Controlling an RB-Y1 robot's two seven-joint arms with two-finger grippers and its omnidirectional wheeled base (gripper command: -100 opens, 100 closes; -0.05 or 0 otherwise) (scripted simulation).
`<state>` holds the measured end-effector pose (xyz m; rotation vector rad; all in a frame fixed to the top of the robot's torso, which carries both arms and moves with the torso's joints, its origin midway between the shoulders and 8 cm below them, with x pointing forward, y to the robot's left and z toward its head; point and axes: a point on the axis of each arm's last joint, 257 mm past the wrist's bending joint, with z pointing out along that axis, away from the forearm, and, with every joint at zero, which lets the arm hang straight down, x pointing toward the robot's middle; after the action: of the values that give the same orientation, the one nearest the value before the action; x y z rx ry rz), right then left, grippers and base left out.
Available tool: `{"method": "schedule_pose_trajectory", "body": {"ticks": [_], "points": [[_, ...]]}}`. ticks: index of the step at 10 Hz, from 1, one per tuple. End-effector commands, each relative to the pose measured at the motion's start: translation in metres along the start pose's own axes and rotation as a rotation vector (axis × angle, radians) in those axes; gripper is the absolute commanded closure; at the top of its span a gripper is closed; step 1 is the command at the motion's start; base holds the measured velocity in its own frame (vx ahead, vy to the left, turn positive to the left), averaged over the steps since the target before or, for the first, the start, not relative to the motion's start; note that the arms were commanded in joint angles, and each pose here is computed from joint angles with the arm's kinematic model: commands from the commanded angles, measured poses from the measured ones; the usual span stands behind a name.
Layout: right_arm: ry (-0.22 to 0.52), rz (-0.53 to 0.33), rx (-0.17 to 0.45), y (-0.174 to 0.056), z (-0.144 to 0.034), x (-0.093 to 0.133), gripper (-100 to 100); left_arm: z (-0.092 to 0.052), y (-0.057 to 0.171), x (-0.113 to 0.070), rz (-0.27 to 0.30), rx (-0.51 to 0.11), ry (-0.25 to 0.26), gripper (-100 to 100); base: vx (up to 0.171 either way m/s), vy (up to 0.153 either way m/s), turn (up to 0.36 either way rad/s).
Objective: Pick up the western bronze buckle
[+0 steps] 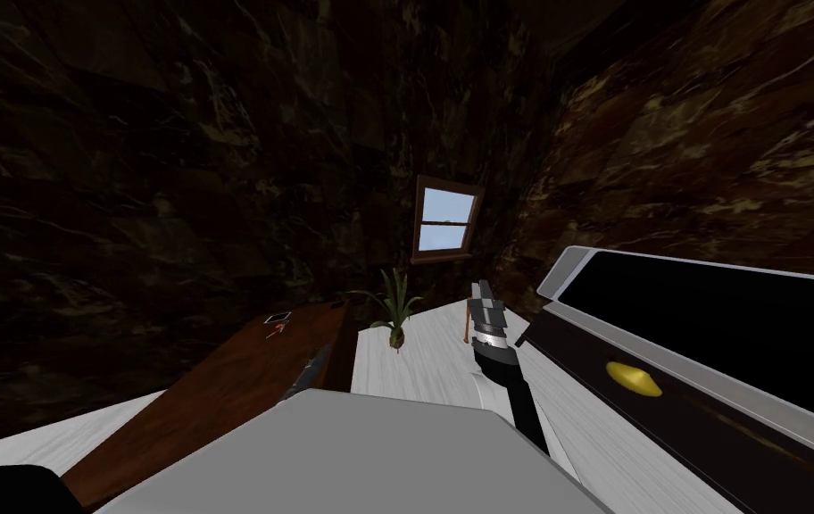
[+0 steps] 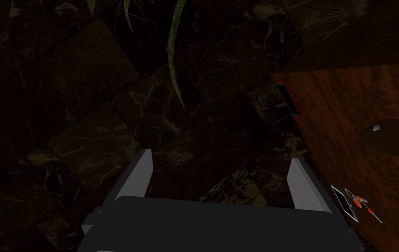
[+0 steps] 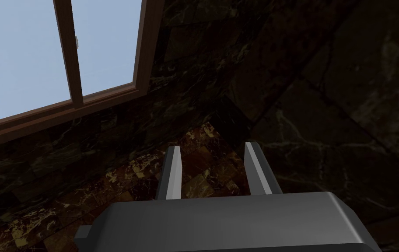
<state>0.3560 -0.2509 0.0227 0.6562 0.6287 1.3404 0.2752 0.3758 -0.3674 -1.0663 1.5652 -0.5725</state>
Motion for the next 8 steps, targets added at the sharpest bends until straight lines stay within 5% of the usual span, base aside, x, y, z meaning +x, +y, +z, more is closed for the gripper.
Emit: {"method": "schedule_pose_trajectory", "body": {"ticks": [1, 2, 4, 6, 8], "points": [[0.0, 0.0, 0.0, 0.0, 0.0, 0.0, 0, -0.011, 0.032, 0.008, 0.028, -0.072, 0.024, -100, 0.061, -0.002, -0.17], [0.0, 0.0, 0.0, 0.0, 0.0, 0.0, 0, -0.012, 0.036, 0.009, 0.027, -0.079, 0.027, -100, 0.048, 0.007, -0.061], [0.0, 0.0, 0.0, 0.0, 0.0, 0.0, 0, -0.033, 0.082, 0.018, 0.079, -0.179, 0.067, -100, 0.074, 0.007, -0.205], [0.0, 0.0, 0.0, 0.0, 0.0, 0.0, 0, -0.038, 0.093, 0.022, 0.076, -0.204, 0.075, -100, 0.051, 0.015, -0.004], [0.0, 0.0, 0.0, 0.0, 0.0, 0.0, 0, -0.071, 0.146, 0.033, 0.125, -0.319, 0.128, -100, 0.07, 0.014, -0.192]]}}
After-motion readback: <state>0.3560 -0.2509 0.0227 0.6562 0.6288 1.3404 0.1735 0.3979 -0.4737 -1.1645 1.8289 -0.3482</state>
